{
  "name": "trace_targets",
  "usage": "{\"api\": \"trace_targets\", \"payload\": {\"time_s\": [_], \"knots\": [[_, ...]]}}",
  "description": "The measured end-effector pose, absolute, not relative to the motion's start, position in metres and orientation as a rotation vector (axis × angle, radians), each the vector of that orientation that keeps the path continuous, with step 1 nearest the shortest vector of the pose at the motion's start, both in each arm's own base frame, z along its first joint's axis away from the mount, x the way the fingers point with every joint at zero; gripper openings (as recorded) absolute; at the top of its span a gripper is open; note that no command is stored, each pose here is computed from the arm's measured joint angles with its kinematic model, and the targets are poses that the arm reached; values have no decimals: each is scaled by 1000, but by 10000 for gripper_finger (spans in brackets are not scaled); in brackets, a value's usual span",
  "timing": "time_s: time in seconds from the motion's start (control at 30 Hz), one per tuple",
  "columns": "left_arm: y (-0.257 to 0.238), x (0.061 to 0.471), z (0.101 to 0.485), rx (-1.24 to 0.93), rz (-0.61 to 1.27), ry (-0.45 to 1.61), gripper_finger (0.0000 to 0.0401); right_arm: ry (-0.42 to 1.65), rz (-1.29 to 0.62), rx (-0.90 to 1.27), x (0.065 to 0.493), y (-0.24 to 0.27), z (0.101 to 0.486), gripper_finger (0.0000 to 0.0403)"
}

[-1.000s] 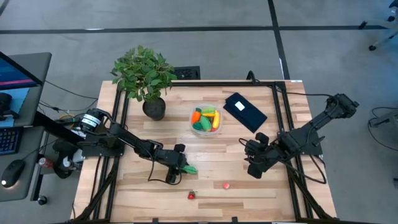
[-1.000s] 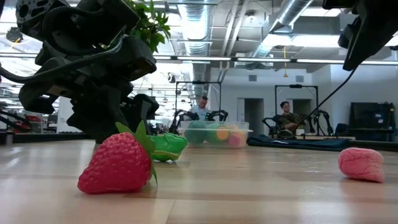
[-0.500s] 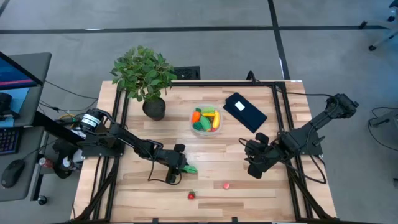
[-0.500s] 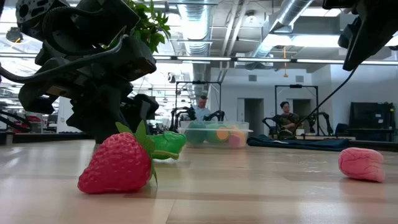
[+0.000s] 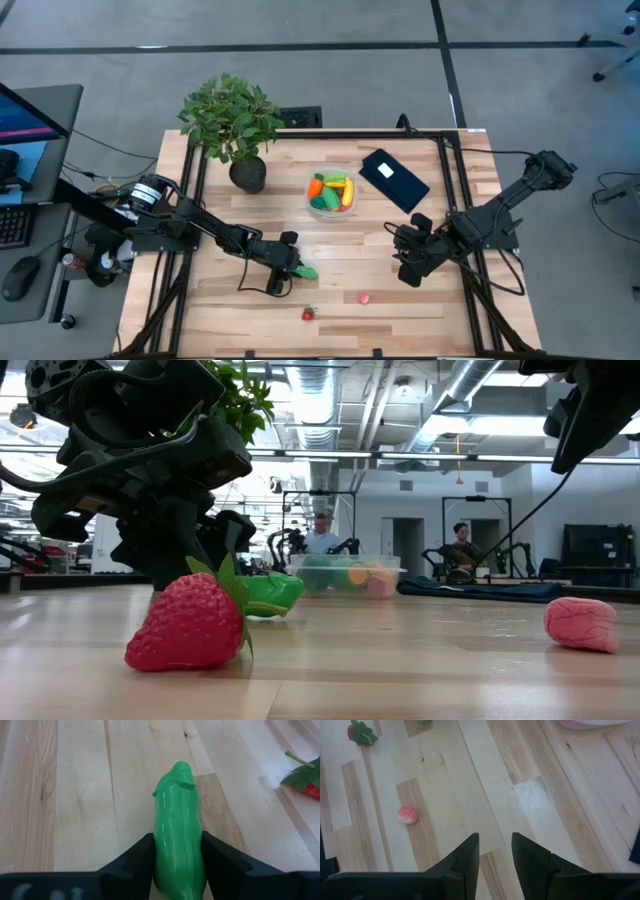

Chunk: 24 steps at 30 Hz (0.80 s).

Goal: Pick and placing Produce into tupperware
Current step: Put the green peas into the transparent bin

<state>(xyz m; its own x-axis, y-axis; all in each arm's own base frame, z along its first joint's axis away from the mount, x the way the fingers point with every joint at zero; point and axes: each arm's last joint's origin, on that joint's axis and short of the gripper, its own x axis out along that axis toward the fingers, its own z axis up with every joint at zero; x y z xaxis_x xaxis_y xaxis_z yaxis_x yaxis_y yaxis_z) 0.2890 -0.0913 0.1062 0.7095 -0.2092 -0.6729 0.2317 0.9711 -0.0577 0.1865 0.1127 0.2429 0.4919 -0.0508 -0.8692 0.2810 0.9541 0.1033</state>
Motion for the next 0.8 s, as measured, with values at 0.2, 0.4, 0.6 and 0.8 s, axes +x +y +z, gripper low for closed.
{"api": "trace_targets", "payload": {"time_s": [0.2,0.4,0.6,0.8], "knots": [[-91,289,106,31,-244,743,134,1040,-204,245,187,113,243,108],[-91,289,106,27,-232,743,138,1040,-204,245,187,113,243,108],[-91,289,106,21,-220,743,135,1040,-204,245,187,113,243,108],[-90,292,110,-13,-164,693,135,1040,-204,245,187,113,243,108]]}}
